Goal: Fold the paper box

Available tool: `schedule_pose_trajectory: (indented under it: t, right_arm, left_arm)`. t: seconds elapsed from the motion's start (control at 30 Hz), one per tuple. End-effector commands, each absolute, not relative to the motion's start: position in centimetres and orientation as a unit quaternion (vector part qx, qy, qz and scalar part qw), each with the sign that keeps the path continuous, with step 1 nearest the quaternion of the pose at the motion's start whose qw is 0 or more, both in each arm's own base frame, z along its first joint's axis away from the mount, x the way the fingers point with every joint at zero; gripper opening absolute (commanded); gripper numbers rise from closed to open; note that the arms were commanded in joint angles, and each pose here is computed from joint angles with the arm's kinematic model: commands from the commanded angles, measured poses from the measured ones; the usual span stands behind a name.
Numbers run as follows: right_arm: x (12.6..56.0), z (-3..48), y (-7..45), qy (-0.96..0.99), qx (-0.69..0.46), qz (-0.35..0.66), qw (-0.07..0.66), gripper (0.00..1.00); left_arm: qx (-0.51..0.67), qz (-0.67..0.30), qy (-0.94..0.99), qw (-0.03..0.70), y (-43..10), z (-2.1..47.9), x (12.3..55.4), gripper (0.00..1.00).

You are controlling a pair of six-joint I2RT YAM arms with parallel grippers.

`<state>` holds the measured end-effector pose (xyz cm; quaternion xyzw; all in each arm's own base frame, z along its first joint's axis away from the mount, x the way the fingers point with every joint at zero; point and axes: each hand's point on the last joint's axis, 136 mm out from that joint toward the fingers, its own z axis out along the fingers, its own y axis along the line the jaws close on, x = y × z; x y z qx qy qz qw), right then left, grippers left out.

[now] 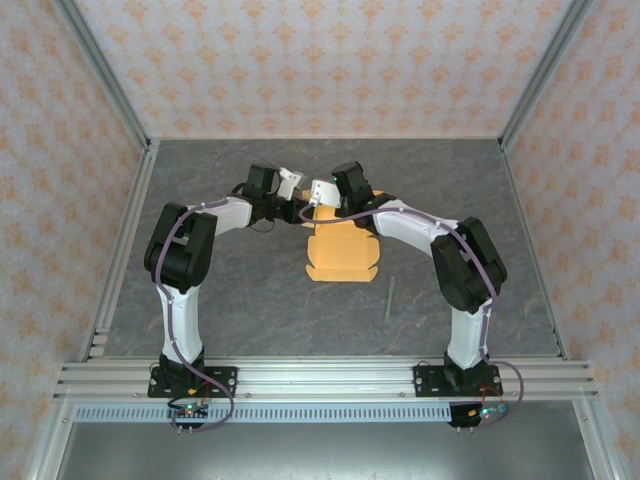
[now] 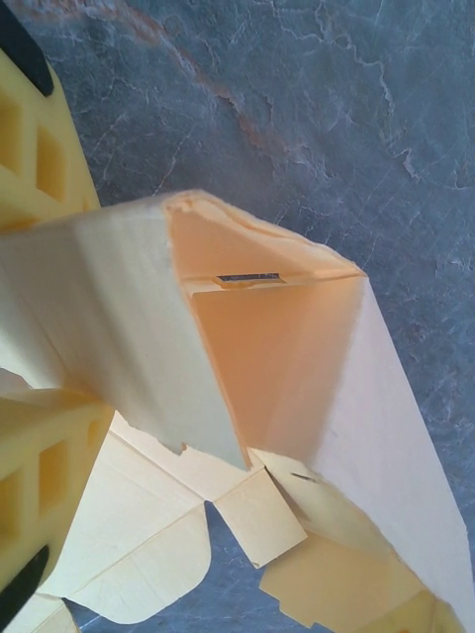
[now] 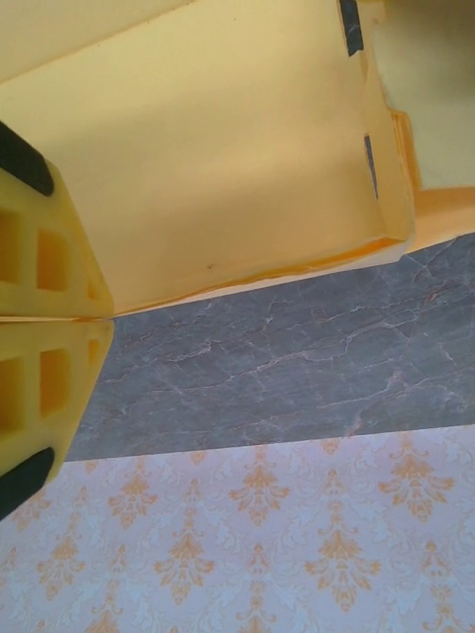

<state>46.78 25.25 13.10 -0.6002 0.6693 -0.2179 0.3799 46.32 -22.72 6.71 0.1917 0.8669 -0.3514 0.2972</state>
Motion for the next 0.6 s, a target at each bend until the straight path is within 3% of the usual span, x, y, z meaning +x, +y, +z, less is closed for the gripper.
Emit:
schedule_pose_trajectory:
  t: [0.0, 0.2, 0.57]
  right_arm:
    - [47.4, 14.7, 25.1, 0.679, -0.586, -0.205, 0.393, 0.14]
    - [46.7, 15.5, 25.0, 0.692, -0.587, -0.166, 0.385, 0.33]
    - [46.3, 15.7, 22.9, 0.714, -0.594, -0.136, 0.345, 0.48]
  left_arm:
    - [0.196, -0.328, 0.877, 0.291, -21.9, 6.3, 46.5, 0.36]
    - [0.201, -0.325, 0.877, 0.291, -21.9, 6.4, 46.4, 0.36]
    - [0.204, -0.322, 0.878, 0.290, -21.9, 6.5, 46.5, 0.35]
